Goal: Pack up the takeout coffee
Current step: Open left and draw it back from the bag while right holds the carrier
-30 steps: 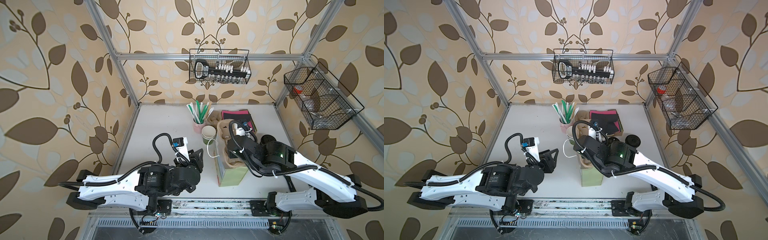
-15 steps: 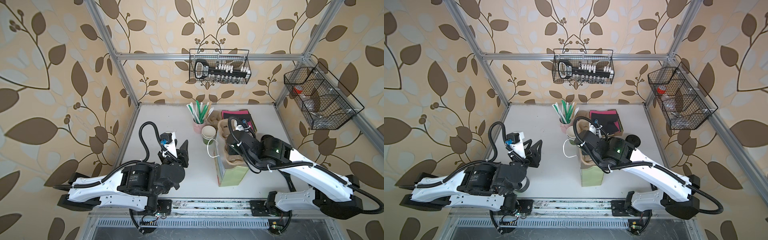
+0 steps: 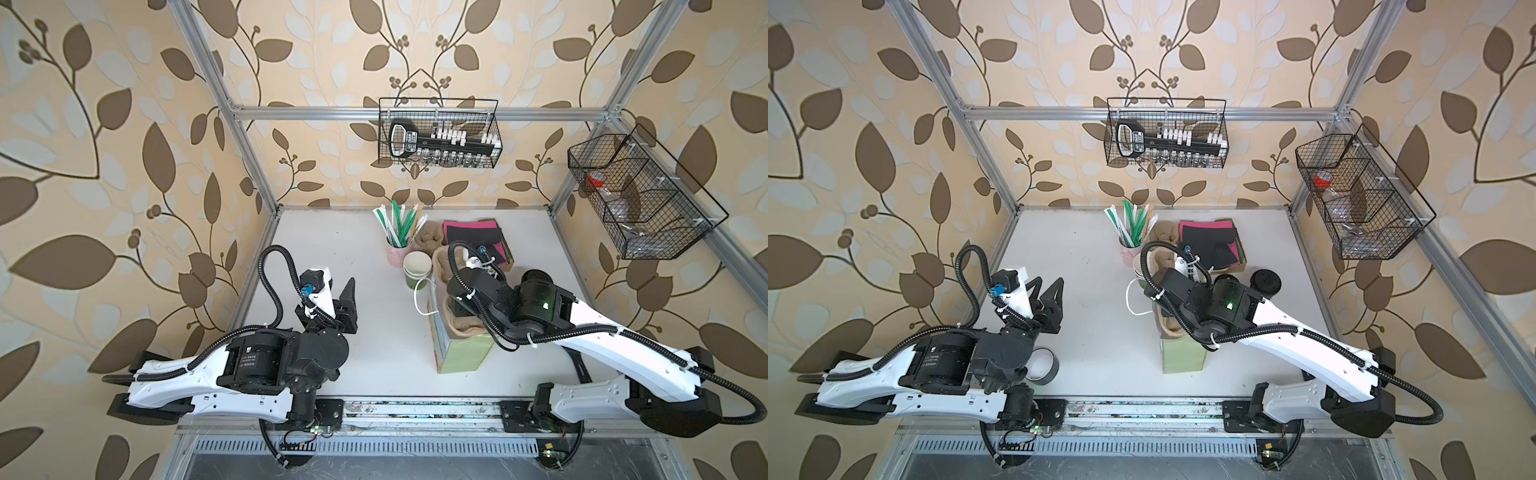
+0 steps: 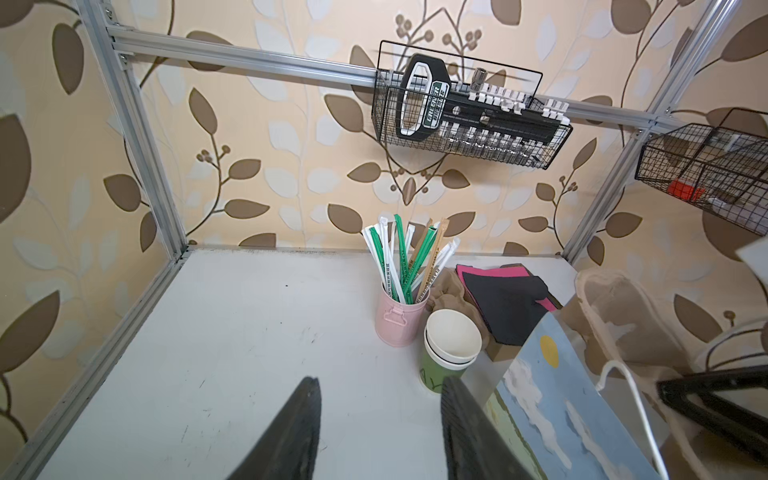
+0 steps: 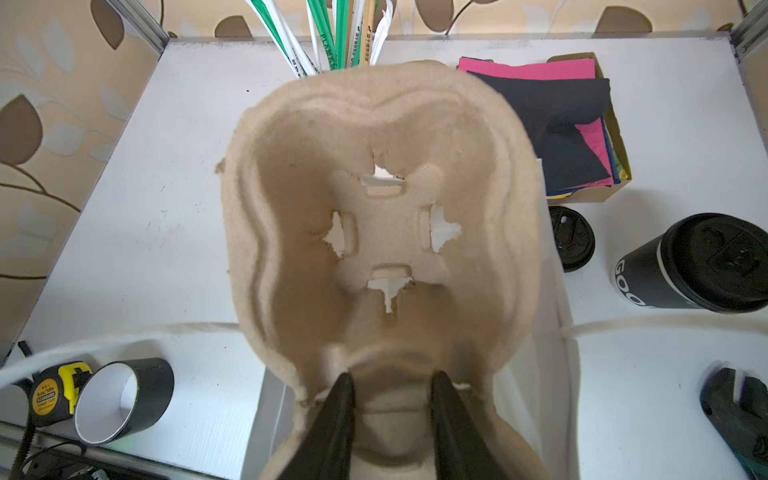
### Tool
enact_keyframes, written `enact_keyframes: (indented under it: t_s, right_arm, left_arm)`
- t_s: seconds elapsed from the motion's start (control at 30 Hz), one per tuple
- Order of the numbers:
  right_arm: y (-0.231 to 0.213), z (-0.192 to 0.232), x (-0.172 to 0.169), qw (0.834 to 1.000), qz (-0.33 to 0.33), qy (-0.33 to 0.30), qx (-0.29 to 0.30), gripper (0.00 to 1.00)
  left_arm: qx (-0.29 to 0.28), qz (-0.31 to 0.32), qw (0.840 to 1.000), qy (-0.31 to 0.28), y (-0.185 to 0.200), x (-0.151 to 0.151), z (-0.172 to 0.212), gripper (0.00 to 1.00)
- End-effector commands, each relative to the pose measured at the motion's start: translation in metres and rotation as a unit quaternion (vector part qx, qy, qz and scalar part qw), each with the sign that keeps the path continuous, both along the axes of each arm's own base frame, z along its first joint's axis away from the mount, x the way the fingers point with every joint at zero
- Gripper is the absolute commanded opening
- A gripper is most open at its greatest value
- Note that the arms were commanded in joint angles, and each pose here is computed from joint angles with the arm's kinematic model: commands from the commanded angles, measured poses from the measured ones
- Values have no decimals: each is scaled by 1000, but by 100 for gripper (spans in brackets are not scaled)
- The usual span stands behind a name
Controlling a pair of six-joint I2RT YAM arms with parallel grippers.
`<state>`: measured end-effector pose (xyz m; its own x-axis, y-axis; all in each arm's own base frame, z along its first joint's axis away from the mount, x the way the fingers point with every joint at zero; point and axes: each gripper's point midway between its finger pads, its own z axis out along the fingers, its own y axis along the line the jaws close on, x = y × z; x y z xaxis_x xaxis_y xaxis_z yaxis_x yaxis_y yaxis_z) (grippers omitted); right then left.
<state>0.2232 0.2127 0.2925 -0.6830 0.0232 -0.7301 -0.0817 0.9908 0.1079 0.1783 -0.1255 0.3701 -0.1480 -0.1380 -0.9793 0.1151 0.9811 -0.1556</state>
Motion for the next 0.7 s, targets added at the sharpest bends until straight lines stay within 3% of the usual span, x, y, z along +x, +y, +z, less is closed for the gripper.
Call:
enact_keyframes:
  t_s: [0.0, 0.47, 0.67]
  right_arm:
    - [-4, 5, -5, 1000, -11, -3, 1, 32]
    - [-9, -12, -11, 1000, -10, 14, -9, 32]
    - [-8, 10, -8, 1000, -7, -1, -6, 32]
  left_arm:
    - [14, 26, 999, -12, 8, 2, 1, 49]
    - [13, 27, 999, -11, 11, 1, -2, 49]
    - [19, 28, 999, -11, 7, 2, -2, 49]
